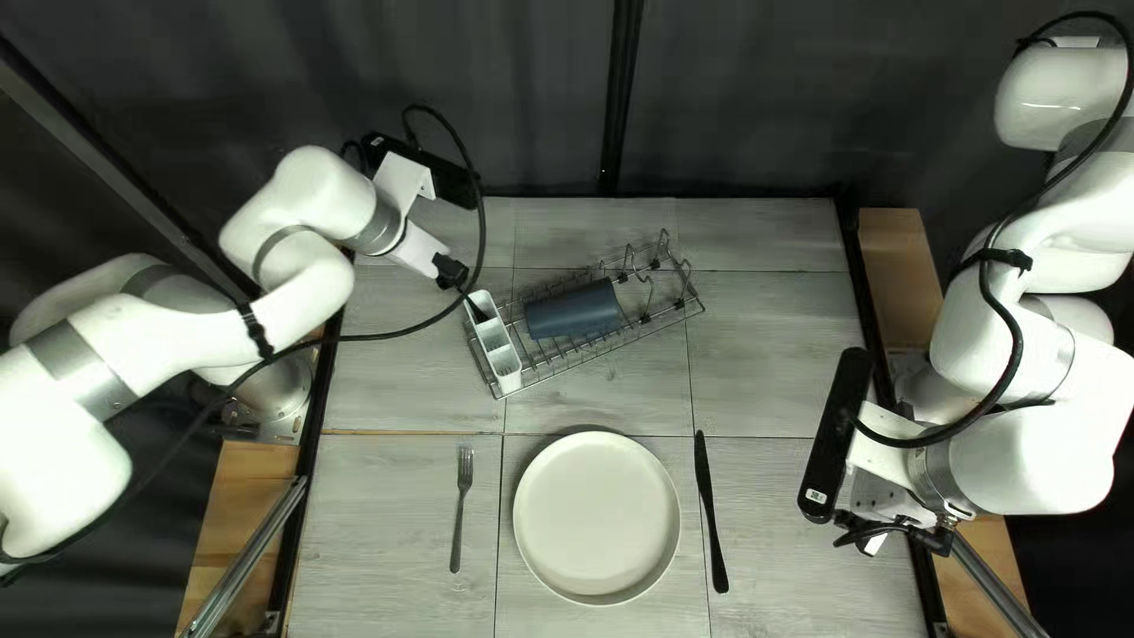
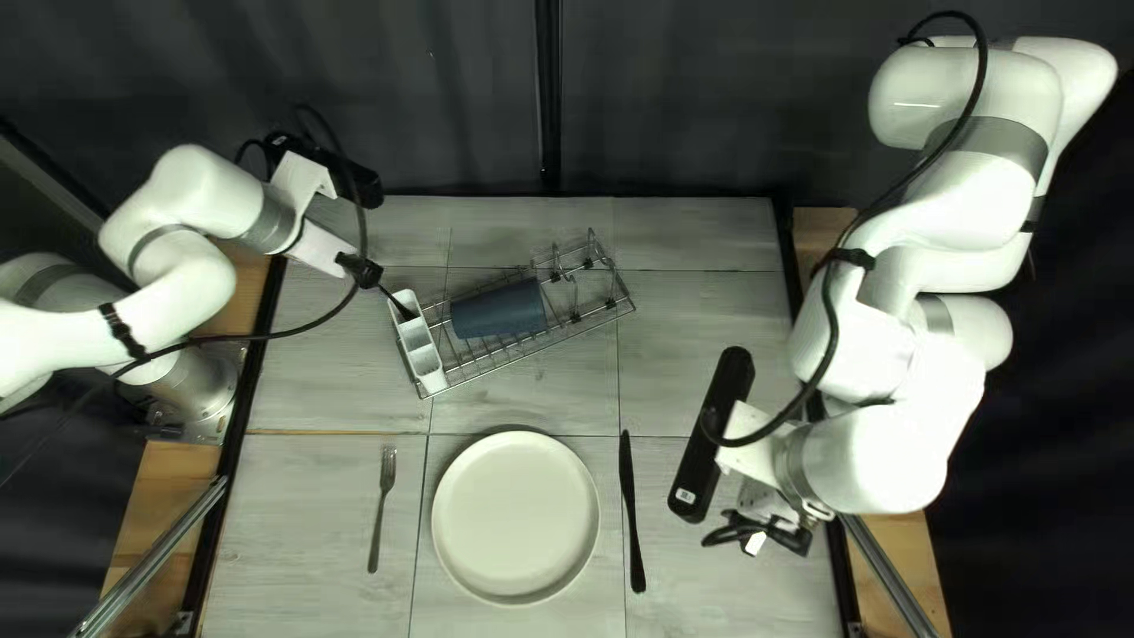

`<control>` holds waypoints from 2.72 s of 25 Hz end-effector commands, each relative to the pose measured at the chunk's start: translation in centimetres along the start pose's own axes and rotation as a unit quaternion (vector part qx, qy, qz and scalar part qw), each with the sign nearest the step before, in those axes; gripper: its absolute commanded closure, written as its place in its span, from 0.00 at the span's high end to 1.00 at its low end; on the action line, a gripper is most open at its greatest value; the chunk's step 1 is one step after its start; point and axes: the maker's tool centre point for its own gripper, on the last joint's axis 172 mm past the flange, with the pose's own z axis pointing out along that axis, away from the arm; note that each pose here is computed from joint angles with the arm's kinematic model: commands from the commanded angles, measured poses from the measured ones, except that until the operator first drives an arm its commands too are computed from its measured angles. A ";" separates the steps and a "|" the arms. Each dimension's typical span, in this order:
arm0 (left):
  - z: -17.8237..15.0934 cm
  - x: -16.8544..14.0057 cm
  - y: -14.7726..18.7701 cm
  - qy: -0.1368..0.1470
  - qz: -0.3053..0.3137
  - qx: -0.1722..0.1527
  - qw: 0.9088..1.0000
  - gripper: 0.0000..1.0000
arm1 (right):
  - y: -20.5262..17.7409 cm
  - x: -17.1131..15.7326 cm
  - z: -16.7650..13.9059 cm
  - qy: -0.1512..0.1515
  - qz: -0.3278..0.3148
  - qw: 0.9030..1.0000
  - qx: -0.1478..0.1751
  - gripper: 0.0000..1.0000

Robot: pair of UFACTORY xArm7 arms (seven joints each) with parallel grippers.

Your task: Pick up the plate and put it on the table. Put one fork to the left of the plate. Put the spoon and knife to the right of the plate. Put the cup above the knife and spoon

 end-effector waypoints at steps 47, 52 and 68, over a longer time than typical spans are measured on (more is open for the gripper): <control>-10.0 -0.2 21.3 -0.181 0.150 -0.214 0.948 0.00 | 0.0 0.0 0.0 0.000 0.000 1.000 0.000 1.00; -10.6 -1.1 24.2 -0.200 0.179 -0.225 0.937 0.00 | 0.0 0.0 0.0 0.000 0.000 1.000 0.000 1.00; -9.5 -2.7 28.4 -0.178 0.028 -0.299 0.937 0.00 | 0.0 0.0 0.0 0.000 0.000 1.000 0.000 1.00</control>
